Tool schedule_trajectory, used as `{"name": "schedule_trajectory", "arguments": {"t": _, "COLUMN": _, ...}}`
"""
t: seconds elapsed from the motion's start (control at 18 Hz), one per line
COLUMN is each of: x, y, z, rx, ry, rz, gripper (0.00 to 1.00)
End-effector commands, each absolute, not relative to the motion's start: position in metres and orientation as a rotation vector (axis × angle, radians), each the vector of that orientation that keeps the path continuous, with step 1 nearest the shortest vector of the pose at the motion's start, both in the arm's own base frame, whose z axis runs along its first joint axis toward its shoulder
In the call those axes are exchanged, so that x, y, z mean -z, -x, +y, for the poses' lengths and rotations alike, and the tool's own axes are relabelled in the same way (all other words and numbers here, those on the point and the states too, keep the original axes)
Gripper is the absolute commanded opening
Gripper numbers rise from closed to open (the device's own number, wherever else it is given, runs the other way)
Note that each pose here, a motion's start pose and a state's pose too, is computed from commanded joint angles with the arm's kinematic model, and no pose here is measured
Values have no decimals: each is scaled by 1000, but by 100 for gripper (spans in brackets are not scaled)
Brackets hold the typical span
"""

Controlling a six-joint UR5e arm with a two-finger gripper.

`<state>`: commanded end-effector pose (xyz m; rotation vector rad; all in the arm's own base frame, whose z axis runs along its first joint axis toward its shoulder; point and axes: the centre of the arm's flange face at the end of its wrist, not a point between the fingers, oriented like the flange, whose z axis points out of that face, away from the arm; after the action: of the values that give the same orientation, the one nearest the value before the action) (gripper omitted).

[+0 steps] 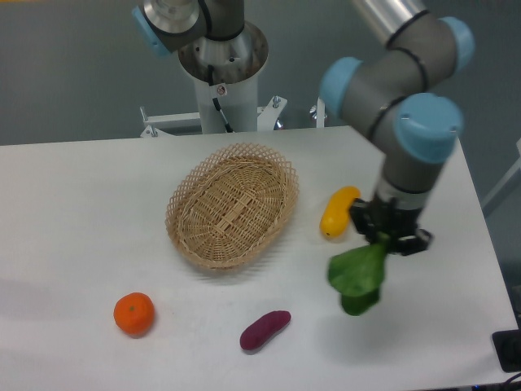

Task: Pick up the green vegetable from the basket
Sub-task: 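Lift the bok choy out of the basket and carry it sideways, then hold the bok choy raised beside the table edge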

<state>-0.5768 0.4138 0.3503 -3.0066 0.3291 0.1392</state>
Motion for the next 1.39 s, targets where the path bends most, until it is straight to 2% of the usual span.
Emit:
{"name": "schedule_trajectory", "arguments": {"t": 0.61, "x": -337, "y": 633, "z": 418, "rx": -199, "ry": 3096, "rz": 409, "gripper": 31}}
{"name": "schedule_trajectory", "arguments": {"t": 1.39, "x": -329, "y": 633, "z": 418, "rx": -178, "ry": 3105, "rz": 414, "gripper": 31}}
